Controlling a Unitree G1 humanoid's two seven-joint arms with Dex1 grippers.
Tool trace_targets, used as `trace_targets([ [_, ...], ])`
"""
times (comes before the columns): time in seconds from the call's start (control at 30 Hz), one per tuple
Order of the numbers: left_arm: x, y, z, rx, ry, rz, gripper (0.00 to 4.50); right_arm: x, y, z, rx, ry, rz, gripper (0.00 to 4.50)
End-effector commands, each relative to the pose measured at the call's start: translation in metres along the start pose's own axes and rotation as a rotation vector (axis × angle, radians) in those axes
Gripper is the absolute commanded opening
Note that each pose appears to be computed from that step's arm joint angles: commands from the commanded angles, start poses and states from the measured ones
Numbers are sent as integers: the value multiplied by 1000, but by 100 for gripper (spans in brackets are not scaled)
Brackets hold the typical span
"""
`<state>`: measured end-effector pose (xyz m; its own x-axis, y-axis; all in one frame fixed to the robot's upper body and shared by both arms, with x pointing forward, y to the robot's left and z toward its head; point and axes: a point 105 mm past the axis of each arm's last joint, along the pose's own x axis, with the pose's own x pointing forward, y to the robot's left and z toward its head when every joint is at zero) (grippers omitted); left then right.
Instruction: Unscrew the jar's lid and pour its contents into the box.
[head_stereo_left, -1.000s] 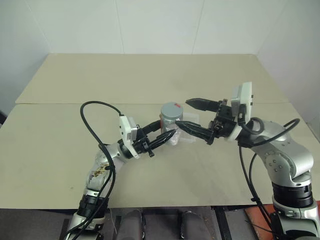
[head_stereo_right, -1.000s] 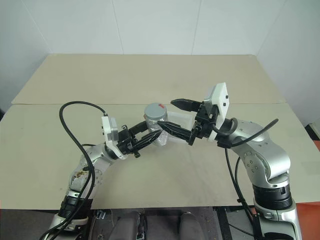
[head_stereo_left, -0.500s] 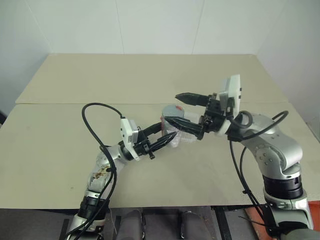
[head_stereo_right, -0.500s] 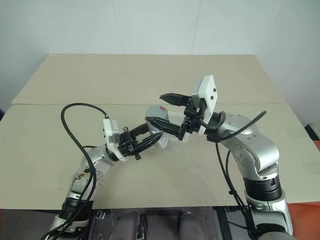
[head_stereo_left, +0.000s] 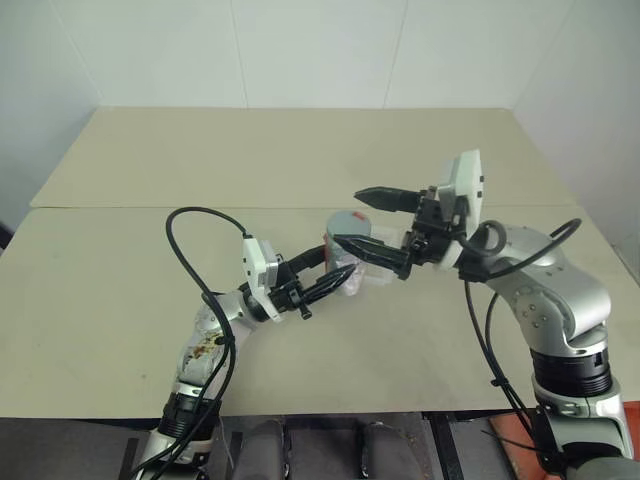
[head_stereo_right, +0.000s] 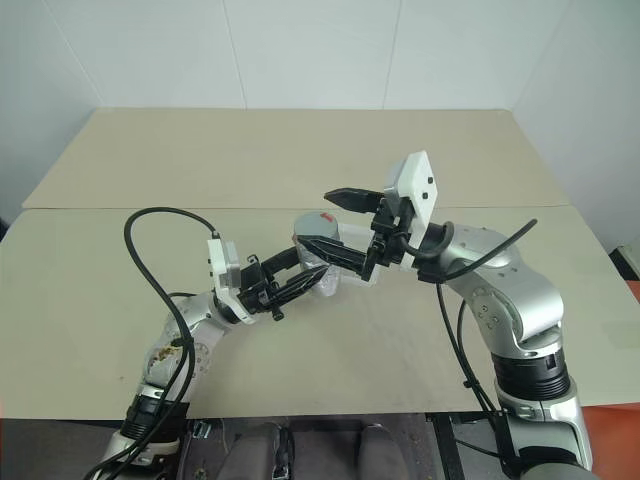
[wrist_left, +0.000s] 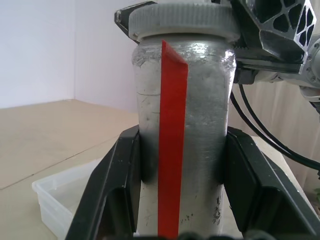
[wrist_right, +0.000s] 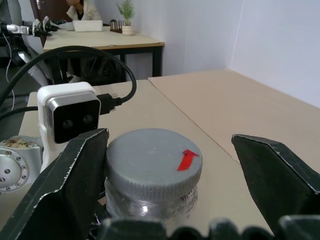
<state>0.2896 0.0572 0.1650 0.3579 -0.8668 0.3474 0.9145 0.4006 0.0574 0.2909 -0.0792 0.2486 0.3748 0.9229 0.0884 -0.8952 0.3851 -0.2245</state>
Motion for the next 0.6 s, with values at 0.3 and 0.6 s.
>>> trace_targets([
  [0.3,3,-3,12,43,-40,-36,196,-29,-13,7,-77,17,-95,450],
  [0.6,2,-1,12,47,-41,-36,196,-40,-16,9,-100,28,-112,450],
])
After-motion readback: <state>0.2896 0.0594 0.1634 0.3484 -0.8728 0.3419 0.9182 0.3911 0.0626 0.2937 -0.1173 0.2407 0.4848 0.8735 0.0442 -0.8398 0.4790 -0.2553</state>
